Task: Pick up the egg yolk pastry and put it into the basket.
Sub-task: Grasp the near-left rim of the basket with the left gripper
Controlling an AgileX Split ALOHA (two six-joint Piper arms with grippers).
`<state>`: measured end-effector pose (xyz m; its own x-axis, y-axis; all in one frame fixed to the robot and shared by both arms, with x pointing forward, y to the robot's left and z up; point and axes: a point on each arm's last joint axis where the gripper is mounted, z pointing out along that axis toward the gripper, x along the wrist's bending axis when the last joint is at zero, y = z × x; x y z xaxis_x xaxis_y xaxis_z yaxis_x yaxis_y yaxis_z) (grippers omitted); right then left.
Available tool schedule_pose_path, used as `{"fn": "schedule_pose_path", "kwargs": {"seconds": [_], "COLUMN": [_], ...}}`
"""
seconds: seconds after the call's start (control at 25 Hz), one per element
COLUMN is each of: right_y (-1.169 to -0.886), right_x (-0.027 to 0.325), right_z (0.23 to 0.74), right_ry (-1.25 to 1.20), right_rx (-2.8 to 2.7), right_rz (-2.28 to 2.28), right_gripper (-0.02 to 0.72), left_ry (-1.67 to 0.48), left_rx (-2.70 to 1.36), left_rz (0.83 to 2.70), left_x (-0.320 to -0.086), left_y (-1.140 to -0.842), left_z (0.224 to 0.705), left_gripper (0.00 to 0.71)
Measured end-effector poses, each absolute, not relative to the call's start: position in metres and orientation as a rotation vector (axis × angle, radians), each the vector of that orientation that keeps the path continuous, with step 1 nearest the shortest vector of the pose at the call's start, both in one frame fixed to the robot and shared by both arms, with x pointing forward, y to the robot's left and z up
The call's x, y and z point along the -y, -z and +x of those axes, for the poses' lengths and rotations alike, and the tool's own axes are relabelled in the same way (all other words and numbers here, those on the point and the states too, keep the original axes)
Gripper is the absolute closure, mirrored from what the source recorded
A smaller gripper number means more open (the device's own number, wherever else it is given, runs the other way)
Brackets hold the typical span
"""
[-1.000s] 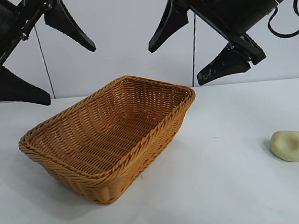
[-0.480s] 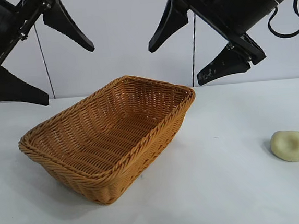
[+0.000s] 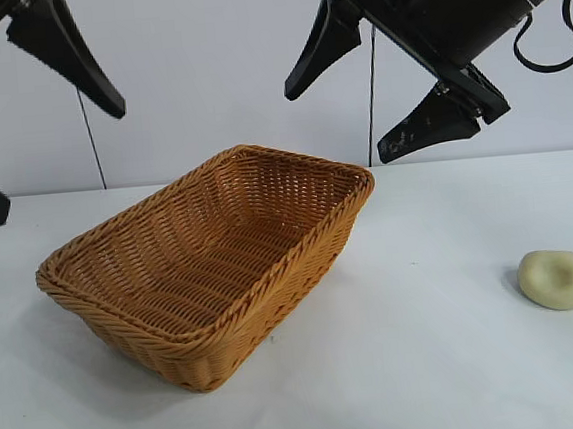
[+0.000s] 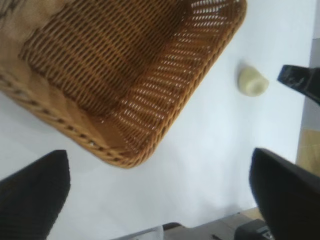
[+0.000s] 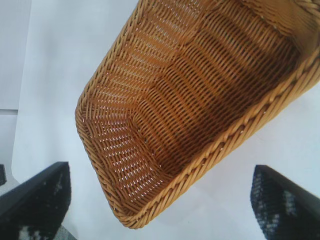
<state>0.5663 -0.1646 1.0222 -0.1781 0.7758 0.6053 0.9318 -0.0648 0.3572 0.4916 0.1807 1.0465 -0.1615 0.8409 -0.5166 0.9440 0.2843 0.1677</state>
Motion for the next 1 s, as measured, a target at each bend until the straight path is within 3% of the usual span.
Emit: {"fn": "schedule_pose_path", "kwargs": {"seconds": [0.36, 1.0], "right_y": [-1.022, -1.022], "right_x": [0.165, 0.165], "right_z": [0.566, 0.566], "right_ry": [1.073, 1.073], "right_rx": [1.988, 1.988], "right_rz": [-1.861, -1.861], "right_gripper": [0.008, 0.008], "left_ry": [0.108, 0.229], "left_rx": [-2.391, -2.581], "left_rz": [1.33, 1.096], "left_x": [-0.174, -0.155], "left_y": [-1.025, -0.958], "left_z": [0.497, 0.529], "left_gripper": [0.014, 0.014]}}
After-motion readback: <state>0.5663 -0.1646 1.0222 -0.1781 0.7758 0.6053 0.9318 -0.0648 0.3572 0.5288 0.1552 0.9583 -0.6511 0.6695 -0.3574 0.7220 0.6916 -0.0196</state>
